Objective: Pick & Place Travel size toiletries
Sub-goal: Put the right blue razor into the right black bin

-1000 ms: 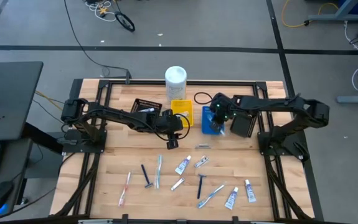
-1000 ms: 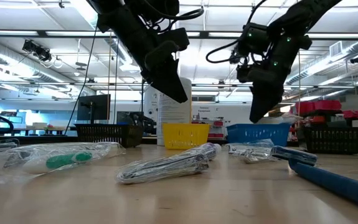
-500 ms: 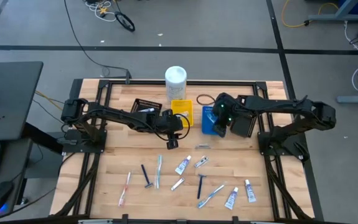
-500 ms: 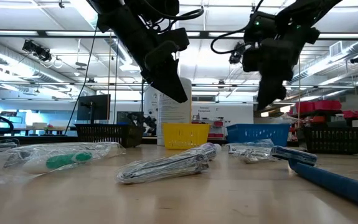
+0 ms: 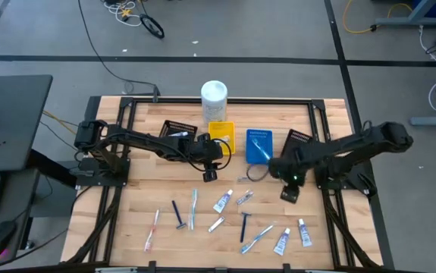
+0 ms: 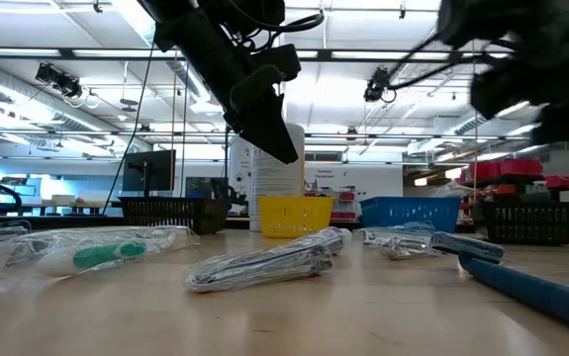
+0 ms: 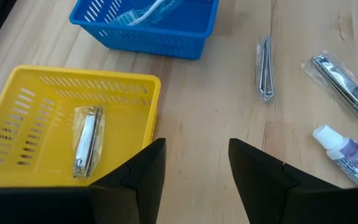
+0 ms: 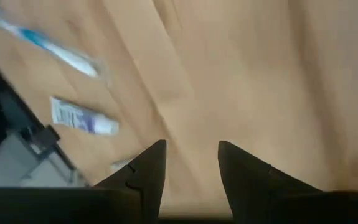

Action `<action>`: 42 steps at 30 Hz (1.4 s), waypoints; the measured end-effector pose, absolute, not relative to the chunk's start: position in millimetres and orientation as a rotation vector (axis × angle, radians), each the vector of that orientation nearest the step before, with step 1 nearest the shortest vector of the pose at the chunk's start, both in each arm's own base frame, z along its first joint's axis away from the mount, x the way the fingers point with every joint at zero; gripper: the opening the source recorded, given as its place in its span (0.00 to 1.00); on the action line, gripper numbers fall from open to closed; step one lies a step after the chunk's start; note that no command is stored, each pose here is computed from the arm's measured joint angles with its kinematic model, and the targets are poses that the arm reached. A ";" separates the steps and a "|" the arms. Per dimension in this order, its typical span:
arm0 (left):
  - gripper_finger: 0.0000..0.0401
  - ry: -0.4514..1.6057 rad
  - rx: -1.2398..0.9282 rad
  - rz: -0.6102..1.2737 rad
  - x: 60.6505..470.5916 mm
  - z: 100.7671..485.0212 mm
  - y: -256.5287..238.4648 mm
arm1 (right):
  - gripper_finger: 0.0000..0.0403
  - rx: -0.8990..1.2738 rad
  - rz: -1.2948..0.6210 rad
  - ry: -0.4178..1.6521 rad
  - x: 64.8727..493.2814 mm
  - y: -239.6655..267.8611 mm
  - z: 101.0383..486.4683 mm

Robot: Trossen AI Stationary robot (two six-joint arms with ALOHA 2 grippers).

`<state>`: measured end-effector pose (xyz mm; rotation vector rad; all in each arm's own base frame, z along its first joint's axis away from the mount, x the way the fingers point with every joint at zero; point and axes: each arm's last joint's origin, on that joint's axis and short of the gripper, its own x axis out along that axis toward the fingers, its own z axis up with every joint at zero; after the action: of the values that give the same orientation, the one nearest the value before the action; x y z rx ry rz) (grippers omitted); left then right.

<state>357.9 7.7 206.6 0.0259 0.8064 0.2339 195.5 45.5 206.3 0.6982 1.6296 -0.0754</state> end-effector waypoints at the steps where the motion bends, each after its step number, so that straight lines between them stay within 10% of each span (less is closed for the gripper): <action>1: 0.46 0.806 0.026 0.234 357.9 206.6 7.6 | 0.39 0.758 -0.151 1.655 193.0 51.6 206.3; 16: 0.46 0.810 0.057 0.221 357.9 206.6 7.7 | 0.39 1.191 -0.599 1.698 178.6 106.1 201.8; 42: 0.46 0.501 0.317 0.109 376.7 232.5 33.2 | 0.39 1.162 -0.506 1.242 165.7 147.9 172.0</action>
<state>376.7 33.2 232.5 0.3173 0.5007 0.1095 165.7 147.9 172.0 1.1618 1.2417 -0.5063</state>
